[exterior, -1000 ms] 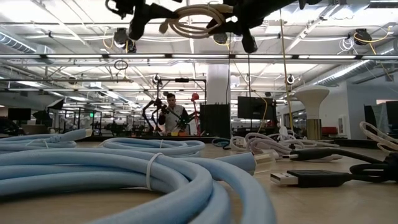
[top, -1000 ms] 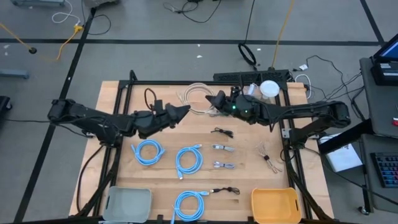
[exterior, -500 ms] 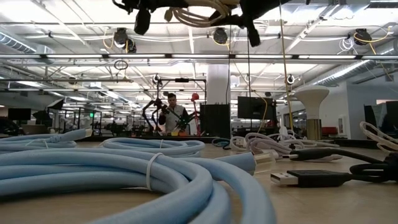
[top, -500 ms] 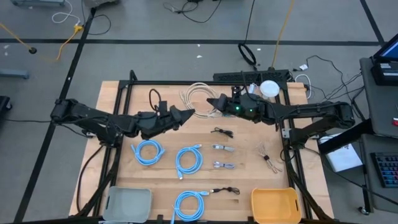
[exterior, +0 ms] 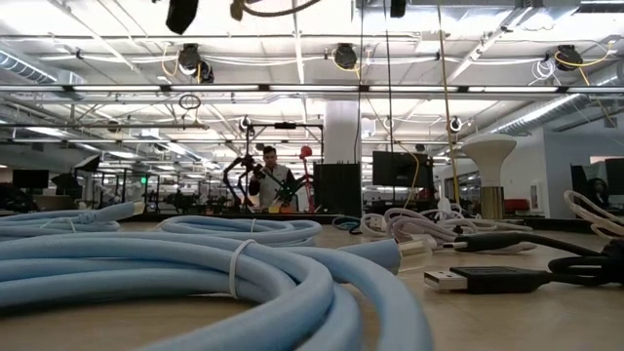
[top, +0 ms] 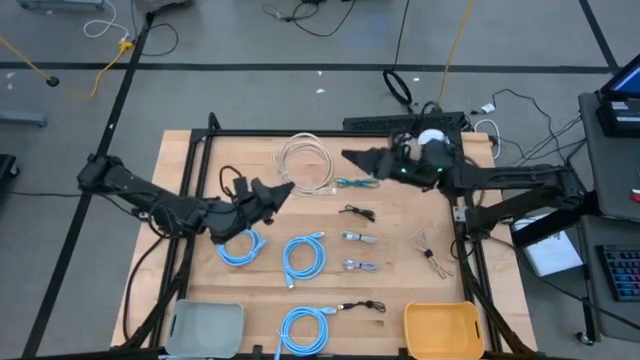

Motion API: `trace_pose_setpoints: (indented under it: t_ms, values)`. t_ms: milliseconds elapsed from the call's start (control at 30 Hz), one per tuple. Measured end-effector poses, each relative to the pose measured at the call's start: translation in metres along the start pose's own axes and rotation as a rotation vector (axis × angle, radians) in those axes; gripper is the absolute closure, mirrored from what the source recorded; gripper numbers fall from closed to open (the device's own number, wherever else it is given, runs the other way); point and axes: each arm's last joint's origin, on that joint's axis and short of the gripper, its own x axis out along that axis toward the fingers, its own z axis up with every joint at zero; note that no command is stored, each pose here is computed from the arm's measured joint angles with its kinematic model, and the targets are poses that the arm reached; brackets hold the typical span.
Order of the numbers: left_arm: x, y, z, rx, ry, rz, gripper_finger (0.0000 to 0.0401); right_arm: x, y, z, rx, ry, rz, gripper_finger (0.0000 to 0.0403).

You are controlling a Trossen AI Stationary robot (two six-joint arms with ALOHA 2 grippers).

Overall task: Pick & Place USB Port
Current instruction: Put the brown HDMI cable into the gray bin

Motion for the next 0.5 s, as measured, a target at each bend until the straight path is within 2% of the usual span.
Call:
trace_pose_setpoints:
  t_ms: [100, 200, 267, 500]
  values:
    - [-0.011, -0.008, -0.004, 0.013, -0.021, -0.015, 0.039, -0.004, 0.0, -0.002, -0.024, 0.033, -0.027, 0.0215]
    - [-0.023, -0.017, -0.012, 0.031, 0.01, -0.021, 0.039, -0.008, -0.002, -0.002, -0.035, 0.055, -0.062, 0.0183]
    - [-0.035, -0.023, -0.019, -0.001, 0.05, -0.026, 0.039, -0.011, -0.002, 0.001, -0.04, 0.057, -0.082, 0.0167]
    - [-0.095, -0.042, -0.039, -0.126, 0.095, 0.046, 0.039, -0.016, -0.012, -0.007, -0.168, 0.169, -0.184, 0.0157]
